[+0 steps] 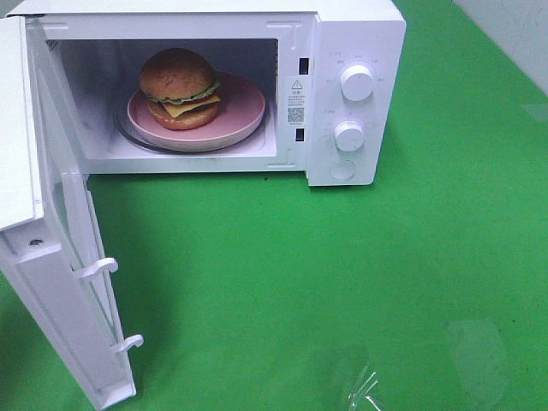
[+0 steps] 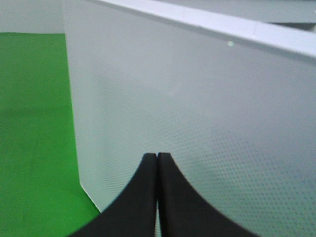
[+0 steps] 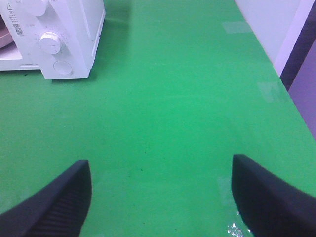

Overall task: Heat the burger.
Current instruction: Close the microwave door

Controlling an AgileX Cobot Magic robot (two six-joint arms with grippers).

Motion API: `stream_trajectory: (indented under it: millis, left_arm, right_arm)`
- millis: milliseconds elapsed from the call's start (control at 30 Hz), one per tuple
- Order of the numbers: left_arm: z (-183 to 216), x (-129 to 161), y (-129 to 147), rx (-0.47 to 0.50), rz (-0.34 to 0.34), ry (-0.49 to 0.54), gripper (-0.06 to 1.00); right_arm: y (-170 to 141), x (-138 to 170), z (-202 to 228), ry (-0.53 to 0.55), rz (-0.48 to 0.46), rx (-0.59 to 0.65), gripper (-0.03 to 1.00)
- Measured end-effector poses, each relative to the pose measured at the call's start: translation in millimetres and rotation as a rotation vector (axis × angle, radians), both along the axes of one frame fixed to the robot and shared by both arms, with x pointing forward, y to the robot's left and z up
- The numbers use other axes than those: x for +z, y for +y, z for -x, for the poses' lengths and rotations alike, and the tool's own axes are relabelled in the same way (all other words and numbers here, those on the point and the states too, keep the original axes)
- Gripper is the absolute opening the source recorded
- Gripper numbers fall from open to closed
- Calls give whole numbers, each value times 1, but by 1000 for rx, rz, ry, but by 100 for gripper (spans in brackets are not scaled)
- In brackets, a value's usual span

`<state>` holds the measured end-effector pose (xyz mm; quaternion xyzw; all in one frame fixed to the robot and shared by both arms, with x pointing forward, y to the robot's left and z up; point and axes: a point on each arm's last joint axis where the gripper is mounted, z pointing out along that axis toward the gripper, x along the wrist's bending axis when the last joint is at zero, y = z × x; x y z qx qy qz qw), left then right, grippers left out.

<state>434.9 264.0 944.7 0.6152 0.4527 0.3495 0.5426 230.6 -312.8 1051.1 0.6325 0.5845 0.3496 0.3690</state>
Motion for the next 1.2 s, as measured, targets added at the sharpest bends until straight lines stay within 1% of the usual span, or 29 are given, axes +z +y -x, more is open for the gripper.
stream_trajectory:
  millis: [167, 400, 467, 567, 600, 767, 800, 833, 933, 1000, 1100, 1200]
  left_arm:
    - [-2, -13, -13, -43, -12, 26, 0]
    - [-9, -23, -28, -62, 2, 50, 0]
    - [-11, -23, -30, -67, 4, 47, 0]
    - [-18, -20, -41, -80, 18, 28, 0]
    - [-22, -17, -46, -73, 32, 16, 0]
    - [-27, -13, -53, -59, 48, 10, 0]
    - [-33, -9, -59, -65, 54, 6, 0]
    - [-39, -6, -67, -76, 53, 3, 0]
    - [-43, -4, -71, -82, 51, -2, 0]
    - [-55, -1, -84, -95, 44, 10, 0]
    - [-59, 0, -86, -96, 45, 9, 0]
    - [-70, 4, -99, -106, 49, 17, 0]
  right_arm:
    - [0, 0, 0, 0, 0, 0, 75]
    - [0, 0, 0, 0, 0, 0, 75]
    - [0, 0, 0, 0, 0, 0, 75]
    - [0, 0, 0, 0, 0, 0, 75]
    - [0, 0, 0, 0, 0, 0, 75]
    - [0, 0, 0, 0, 0, 0, 75]
    - [0, 0, 0, 0, 0, 0, 75]
    - [0, 0, 0, 0, 0, 0, 75]
    - [0, 0, 0, 0, 0, 0, 75]
    - [0, 0, 0, 0, 0, 0, 75]
    - [0, 0, 0, 0, 0, 0, 75]
    - [0, 0, 0, 0, 0, 0, 75]
